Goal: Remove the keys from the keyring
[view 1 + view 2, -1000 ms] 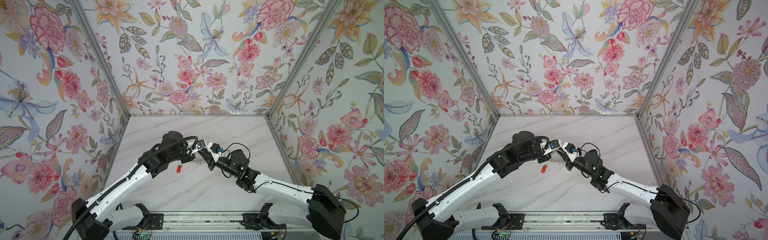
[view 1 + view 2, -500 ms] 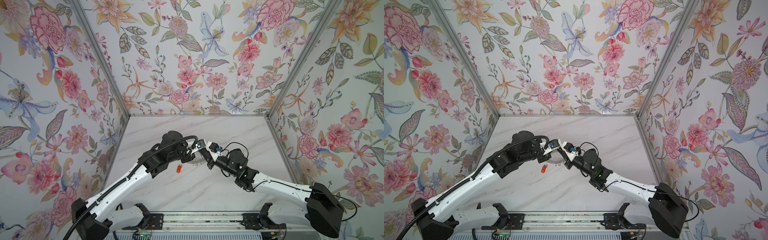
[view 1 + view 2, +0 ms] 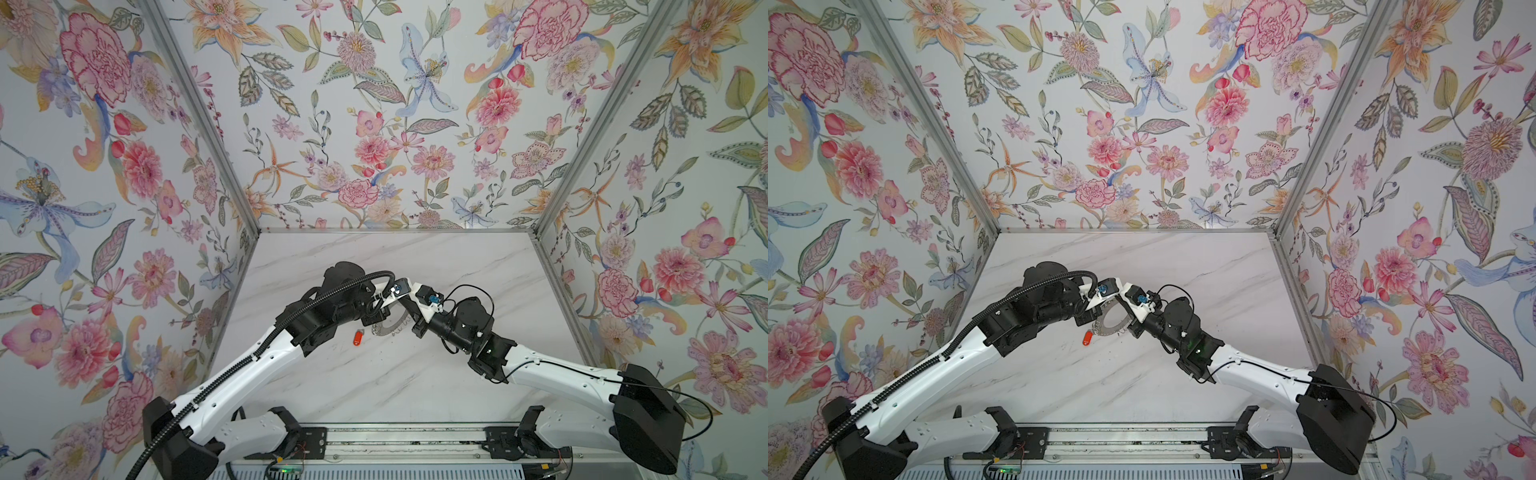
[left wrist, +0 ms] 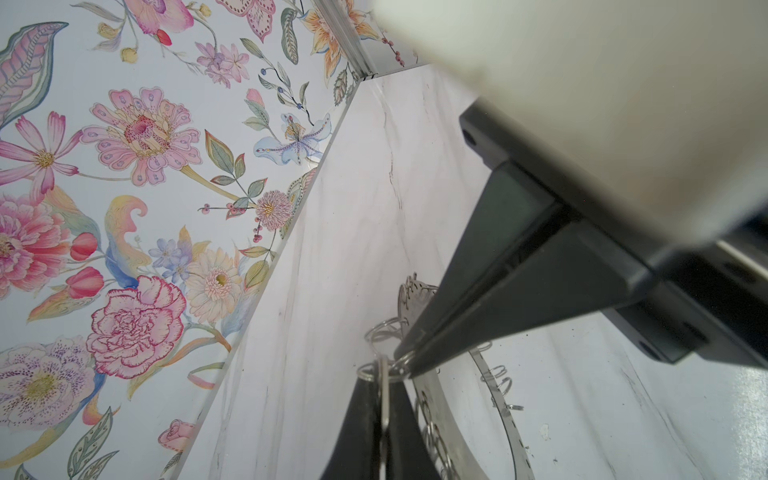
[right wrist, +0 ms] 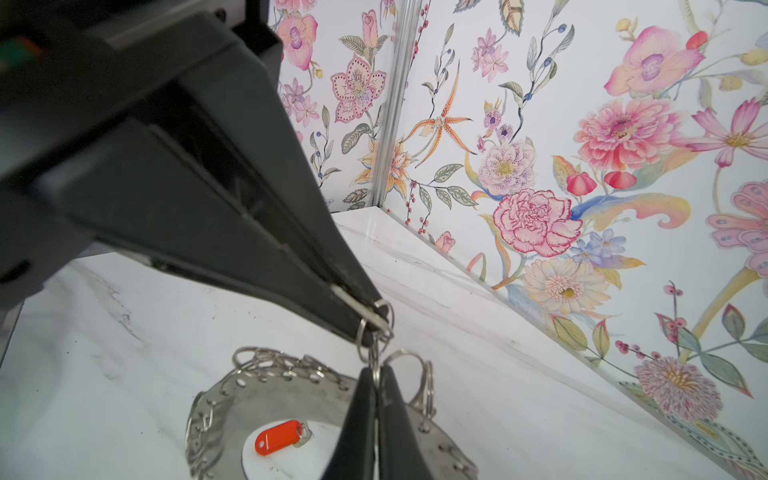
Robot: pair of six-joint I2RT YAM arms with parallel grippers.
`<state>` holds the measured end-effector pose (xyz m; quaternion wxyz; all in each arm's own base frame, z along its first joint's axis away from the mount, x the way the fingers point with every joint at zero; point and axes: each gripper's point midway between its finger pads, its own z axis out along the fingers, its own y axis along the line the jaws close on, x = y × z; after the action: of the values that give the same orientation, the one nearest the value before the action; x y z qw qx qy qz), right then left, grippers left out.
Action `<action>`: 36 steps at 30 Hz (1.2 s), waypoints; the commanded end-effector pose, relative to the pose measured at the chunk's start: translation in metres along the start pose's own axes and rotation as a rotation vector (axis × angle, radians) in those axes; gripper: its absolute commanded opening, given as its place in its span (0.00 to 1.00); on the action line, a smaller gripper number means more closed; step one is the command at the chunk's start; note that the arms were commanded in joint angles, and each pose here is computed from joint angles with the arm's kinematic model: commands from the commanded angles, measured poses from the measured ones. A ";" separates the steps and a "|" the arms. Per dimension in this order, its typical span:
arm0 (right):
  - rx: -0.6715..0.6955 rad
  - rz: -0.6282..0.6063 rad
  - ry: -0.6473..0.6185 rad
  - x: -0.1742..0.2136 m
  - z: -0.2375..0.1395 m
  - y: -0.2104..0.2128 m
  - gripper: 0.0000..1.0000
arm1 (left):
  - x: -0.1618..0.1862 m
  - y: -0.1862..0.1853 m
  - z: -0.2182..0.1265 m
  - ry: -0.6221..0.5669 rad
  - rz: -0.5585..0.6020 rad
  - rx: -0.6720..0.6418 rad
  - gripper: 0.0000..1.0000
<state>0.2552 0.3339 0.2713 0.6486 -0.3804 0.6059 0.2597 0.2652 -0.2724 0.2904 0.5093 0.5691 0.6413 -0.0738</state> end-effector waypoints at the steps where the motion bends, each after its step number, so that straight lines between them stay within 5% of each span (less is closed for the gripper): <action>1: 0.019 -0.014 0.005 -0.005 -0.003 -0.004 0.03 | -0.030 0.021 -0.020 -0.098 0.003 -0.070 0.00; 18: -0.199 0.021 0.239 0.003 0.006 0.012 0.00 | -0.020 -0.006 -0.014 -0.060 0.231 0.032 0.00; 36: -0.384 0.156 0.350 -0.004 0.017 0.023 0.00 | -0.012 -0.025 0.005 -0.009 0.324 0.103 0.00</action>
<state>0.2523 0.3482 0.2486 0.4297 -0.4824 0.6968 0.3116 0.2607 -0.2686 0.2655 0.4638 0.6729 0.5763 0.0070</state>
